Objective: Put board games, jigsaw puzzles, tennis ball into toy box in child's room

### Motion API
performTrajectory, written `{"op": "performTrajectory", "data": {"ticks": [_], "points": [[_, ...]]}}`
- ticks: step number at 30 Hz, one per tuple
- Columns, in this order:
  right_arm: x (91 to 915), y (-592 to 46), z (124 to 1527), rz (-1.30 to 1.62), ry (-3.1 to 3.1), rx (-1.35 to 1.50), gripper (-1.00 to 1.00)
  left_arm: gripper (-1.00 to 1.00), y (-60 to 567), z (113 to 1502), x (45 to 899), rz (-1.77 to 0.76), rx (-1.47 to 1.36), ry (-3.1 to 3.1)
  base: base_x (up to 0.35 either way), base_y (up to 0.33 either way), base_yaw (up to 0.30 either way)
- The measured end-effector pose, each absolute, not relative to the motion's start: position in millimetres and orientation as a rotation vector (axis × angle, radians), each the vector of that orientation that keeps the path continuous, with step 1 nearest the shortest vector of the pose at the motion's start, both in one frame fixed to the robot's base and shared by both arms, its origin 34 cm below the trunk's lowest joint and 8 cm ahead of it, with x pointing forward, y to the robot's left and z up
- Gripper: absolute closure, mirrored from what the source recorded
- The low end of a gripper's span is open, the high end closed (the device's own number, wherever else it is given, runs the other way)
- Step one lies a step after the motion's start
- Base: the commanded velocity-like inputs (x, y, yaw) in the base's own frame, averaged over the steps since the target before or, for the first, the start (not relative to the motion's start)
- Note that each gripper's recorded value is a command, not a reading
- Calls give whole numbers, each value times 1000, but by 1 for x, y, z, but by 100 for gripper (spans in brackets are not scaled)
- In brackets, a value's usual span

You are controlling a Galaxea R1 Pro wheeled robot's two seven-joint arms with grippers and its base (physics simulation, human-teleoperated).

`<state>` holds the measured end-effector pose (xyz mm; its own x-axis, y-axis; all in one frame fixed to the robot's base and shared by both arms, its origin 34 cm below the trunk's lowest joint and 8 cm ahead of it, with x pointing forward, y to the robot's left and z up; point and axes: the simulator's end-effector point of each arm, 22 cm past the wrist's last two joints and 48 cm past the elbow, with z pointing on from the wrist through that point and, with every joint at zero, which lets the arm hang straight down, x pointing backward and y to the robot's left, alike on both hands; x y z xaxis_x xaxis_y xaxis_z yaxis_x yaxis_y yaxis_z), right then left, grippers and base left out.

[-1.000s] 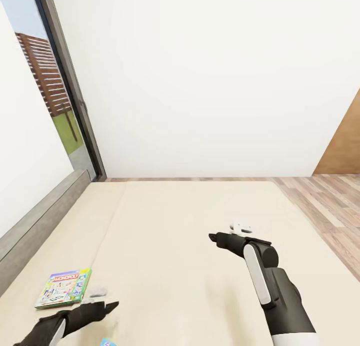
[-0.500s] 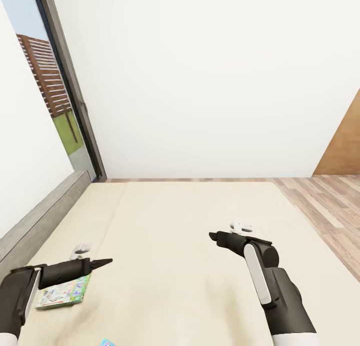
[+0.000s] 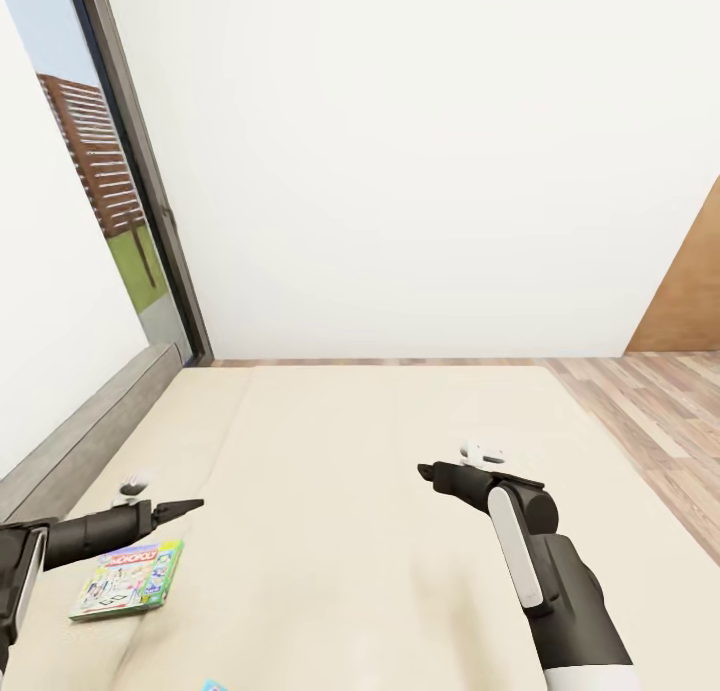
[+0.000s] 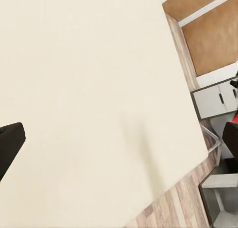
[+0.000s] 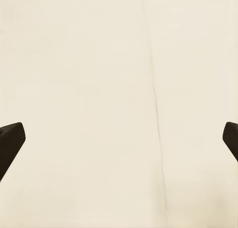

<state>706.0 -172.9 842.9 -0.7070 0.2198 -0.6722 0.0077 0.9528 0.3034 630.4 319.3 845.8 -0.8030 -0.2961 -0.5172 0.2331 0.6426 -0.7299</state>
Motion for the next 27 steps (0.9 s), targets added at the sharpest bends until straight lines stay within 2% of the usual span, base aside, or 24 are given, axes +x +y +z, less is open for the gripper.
{"op": "performTrajectory", "data": {"ticks": [8,14,27], "points": [[706,-171,843,366,2335,161,-100,-100,323,849,631,-1114,-62,2232,0,218,-54],[705,-165,846,414,2328,173,-100,-100,324,851,631,-1113,-60,2228,0,225,-246],[705,-166,847,430,2329,185,-100,-100,321,858,630,-1136,-44,2209,-25,35,-276]]}}
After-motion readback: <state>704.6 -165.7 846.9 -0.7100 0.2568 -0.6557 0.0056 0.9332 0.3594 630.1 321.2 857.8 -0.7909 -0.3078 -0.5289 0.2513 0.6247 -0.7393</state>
